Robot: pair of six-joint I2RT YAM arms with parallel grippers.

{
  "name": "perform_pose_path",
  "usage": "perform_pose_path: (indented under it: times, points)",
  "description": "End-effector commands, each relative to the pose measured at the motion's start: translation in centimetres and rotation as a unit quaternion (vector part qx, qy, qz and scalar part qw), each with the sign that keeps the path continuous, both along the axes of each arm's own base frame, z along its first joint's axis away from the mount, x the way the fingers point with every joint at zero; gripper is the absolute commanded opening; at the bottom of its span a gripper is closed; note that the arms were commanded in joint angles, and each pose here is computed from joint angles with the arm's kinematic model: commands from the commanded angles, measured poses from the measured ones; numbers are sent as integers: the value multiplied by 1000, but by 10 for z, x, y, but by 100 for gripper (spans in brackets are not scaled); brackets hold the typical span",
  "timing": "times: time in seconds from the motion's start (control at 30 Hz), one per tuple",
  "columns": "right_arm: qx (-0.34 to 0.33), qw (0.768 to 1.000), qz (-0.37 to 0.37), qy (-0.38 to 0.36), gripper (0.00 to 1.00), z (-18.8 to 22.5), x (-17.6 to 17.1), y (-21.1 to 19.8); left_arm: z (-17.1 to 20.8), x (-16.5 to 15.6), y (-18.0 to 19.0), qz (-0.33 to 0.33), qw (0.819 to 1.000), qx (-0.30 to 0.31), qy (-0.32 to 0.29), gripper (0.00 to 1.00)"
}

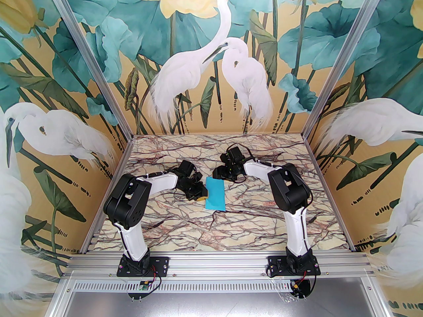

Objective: Fold a paper plane with a square sheet of paper (fold left side to right side)
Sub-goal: Third fold the triangle at the center of the table.

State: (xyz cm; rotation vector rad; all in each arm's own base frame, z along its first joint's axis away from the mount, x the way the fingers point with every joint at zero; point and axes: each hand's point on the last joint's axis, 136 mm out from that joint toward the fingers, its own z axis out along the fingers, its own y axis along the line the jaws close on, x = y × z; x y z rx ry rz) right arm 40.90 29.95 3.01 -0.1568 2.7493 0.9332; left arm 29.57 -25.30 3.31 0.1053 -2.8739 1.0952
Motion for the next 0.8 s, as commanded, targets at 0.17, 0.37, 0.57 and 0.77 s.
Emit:
perform_pose_path:
  times: [0.17,0.37,0.57,0.77]
  points:
    - [-37,999,-5,23,64,-28,-12,-13,2,-11,2,-11,1000,3,0,19]
    - [-38,999,-5,24,64,-30,-13,-14,6,-12,1,-7,1000,-6,-2,19]
    - [-39,999,-5,23,64,-29,-13,-14,7,-12,1,-7,1000,-6,-3,15]
    - [-36,999,-4,12,67,-23,-10,-13,5,-16,4,-9,1000,2,0,13]
